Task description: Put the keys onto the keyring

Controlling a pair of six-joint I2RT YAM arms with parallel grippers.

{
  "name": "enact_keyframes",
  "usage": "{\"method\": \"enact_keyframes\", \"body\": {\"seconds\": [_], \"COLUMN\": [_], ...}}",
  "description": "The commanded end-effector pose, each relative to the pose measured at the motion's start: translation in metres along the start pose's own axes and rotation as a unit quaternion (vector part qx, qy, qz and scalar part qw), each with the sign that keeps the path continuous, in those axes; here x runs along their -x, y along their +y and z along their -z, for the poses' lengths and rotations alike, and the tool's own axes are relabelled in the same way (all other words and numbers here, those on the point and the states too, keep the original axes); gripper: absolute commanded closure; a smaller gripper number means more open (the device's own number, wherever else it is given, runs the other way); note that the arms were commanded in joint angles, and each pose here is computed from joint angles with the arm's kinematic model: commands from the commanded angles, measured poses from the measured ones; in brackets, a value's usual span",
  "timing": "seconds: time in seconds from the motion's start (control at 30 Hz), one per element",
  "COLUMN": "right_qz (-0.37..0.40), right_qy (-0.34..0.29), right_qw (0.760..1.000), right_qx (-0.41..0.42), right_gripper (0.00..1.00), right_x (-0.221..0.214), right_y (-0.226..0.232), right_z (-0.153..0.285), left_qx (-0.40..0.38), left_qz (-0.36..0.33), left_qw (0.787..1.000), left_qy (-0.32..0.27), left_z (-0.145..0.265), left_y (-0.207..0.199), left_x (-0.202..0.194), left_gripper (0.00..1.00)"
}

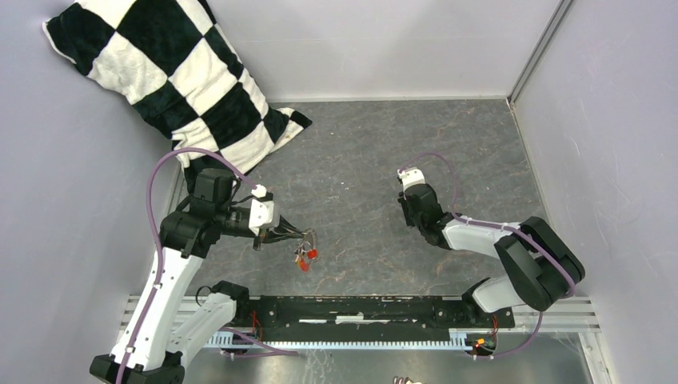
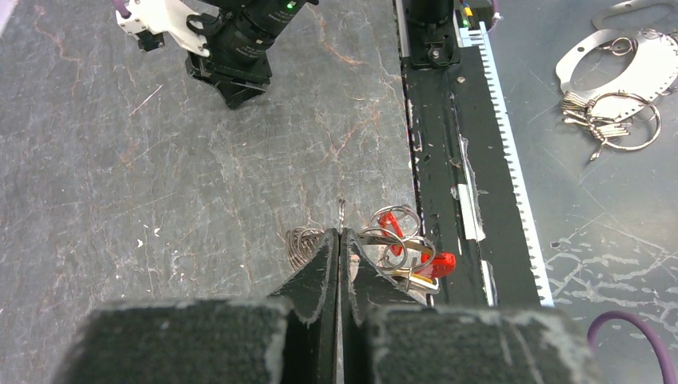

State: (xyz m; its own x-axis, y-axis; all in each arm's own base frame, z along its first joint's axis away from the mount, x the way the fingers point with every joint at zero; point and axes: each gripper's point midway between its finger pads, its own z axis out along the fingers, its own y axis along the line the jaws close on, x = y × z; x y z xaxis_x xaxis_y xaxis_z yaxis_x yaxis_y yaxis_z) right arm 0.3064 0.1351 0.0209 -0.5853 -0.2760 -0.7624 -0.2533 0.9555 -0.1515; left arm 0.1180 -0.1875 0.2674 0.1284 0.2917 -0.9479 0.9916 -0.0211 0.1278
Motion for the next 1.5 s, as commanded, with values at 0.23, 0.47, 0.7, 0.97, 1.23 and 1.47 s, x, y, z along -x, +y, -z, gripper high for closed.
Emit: {"method": "enact_keyframes", "body": {"seconds": [0.23, 0.47, 0.7, 0.97, 1.23, 1.47], "right_qz": [-0.003, -0.002, -0.004, -0.009, -0.007, -0.008], "right_qy": [-0.019, -0.004, 0.009, 0.006, -0.016, -0.034], "right_qw": [1.0, 1.0, 1.0, 1.0, 0.999, 0.999], "right_qx": [-0.01, -0.019, -0.022, -0.027, -0.031, 0.013], "right_gripper": [0.5, 0.49, 0.54, 0.72, 1.0, 1.0], "right_x": [0.015, -0.001, -0.014, -0.021, -0.001, 0.017], "right_y": [-0.009, -0.01, -0.01, -0.015, -0.019, -0.004], "right_z": [0.016, 0.006, 0.002, 0.003, 0.005, 0.007], "left_qx": [0.005, 0.005, 0.006, 0.005, 0.006, 0.007], "left_qz": [-0.039, -0.048, -0.046, -0.043, -0.037, -0.036], "left_qw": [0.999, 0.999, 0.999, 0.999, 0.999, 0.999], "left_qy": [-0.007, -0.006, -0.006, -0.008, -0.008, -0.008], "left_z": [0.004, 0.003, 0.004, 0.004, 0.004, 0.005], "left_y": [0.0, 0.002, 0.003, 0.002, 0.003, 0.002], "left_x": [0.011, 0.011, 0.013, 0.015, 0.016, 0.016], "left_gripper": [0.98, 0.98, 0.98, 0.98, 0.98, 0.98]}}
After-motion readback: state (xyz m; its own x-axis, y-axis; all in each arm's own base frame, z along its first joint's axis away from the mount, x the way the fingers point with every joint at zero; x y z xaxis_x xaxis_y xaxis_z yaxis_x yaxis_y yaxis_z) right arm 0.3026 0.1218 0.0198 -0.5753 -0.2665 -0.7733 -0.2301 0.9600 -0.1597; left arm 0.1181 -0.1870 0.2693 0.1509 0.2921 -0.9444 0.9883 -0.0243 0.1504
